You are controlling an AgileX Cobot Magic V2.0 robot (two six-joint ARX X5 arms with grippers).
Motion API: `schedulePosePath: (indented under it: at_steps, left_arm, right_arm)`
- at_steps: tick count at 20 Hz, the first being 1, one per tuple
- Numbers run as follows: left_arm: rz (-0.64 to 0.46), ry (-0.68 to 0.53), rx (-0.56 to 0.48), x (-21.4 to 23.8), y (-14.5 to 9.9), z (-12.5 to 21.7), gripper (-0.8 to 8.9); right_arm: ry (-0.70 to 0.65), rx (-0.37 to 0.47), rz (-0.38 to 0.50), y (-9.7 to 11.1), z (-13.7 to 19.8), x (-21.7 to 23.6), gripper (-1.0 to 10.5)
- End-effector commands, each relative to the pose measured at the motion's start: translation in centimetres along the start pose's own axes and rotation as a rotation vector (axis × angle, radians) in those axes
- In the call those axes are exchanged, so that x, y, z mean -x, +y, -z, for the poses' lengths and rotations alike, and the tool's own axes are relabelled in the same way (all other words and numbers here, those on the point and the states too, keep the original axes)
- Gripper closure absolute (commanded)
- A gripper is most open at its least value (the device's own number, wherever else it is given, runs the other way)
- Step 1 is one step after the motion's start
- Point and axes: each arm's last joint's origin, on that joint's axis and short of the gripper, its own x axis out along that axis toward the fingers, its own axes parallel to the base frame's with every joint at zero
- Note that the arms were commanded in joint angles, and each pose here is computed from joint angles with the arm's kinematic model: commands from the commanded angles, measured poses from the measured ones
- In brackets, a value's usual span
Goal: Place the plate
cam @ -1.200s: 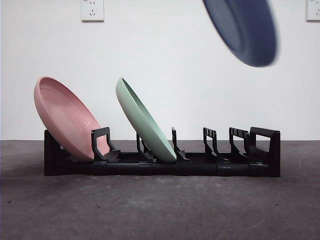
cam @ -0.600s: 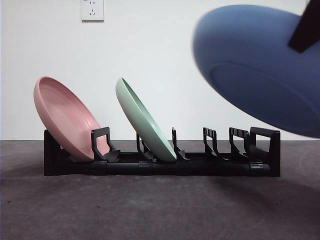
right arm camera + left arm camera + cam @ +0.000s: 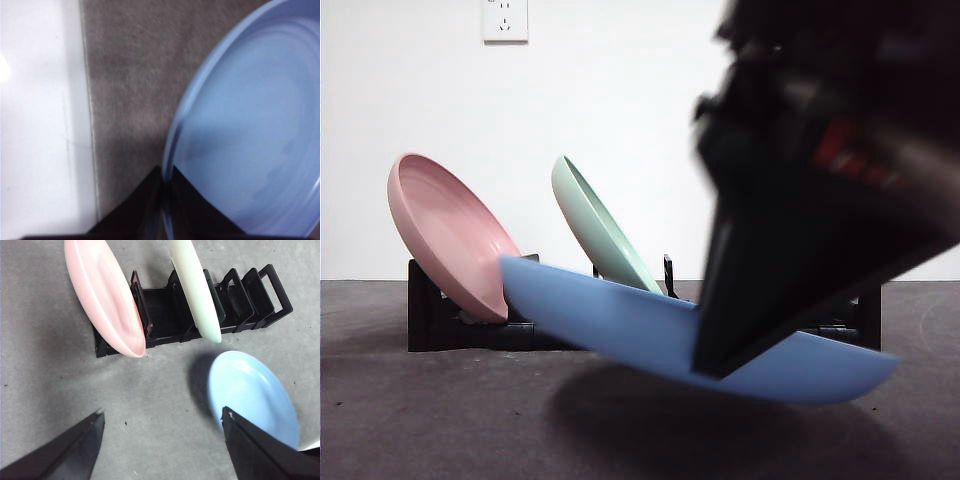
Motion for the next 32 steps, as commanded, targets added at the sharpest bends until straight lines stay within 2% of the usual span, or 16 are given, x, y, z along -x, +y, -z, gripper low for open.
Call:
schedulePosePath:
  at_steps: [1, 11, 14, 18, 21, 23, 25, 27, 29, 32]
  left_arm:
    - [0.006, -0.019, -0.012, 0.3, -0.2, -0.4, 4.38]
    - [0.006, -0.019, -0.013, 0.3, -0.2, -0.4, 4.38]
    - [0.006, -0.019, -0.013, 0.3, -0.2, -0.4, 4.38]
    - [0.006, -0.019, -0.013, 0.3, -0.2, -0.4, 4.38]
    - [0.006, -0.019, -0.012, 0.3, -0.2, -0.4, 4.39]
    - [0.006, -0.019, -0.012, 0.3, -0.2, -0.4, 4.39]
    - [0.006, -0.016, -0.007, 0.3, -0.2, -0.4, 4.39]
    - [0.006, -0.013, -0.005, 0.3, -0.2, -0.4, 4.39]
    - [0.006, -0.013, -0.004, 0.3, -0.2, -0.4, 4.39]
    - [0.006, -0.013, -0.001, 0.3, -0.2, -0.4, 4.39]
  right_arm:
    - [-0.022, 0.105, 0.007, 0.2, -1.0, -0.8, 9.3]
    - [0.039, 0.192, 0.000, -0.9, -1.2, -5.0, 9.3]
    - [0.029, 0.195, -0.041, -0.8, -1.2, -5.2, 9.3]
    - [0.025, 0.182, -0.048, -0.7, -1.3, -5.0, 7.7]
    - [0.044, 0.085, -0.062, -0.8, -2.0, -4.2, 7.0]
    - [0.046, 0.039, -0.112, -1.2, -2.9, -3.1, 6.9]
    - [-0.019, -0.016, -0.169, -1.8, -3.8, -1.5, 6.9]
    - [-0.123, -0.064, -0.182, -2.6, -4.1, 0.3, 6.9]
    - [-0.197, -0.142, -0.154, -4.2, -3.8, 1.8, 6.9]
    - [-0.276, -0.305, -0.081, -8.5, -1.6, 4.1, 6.9]
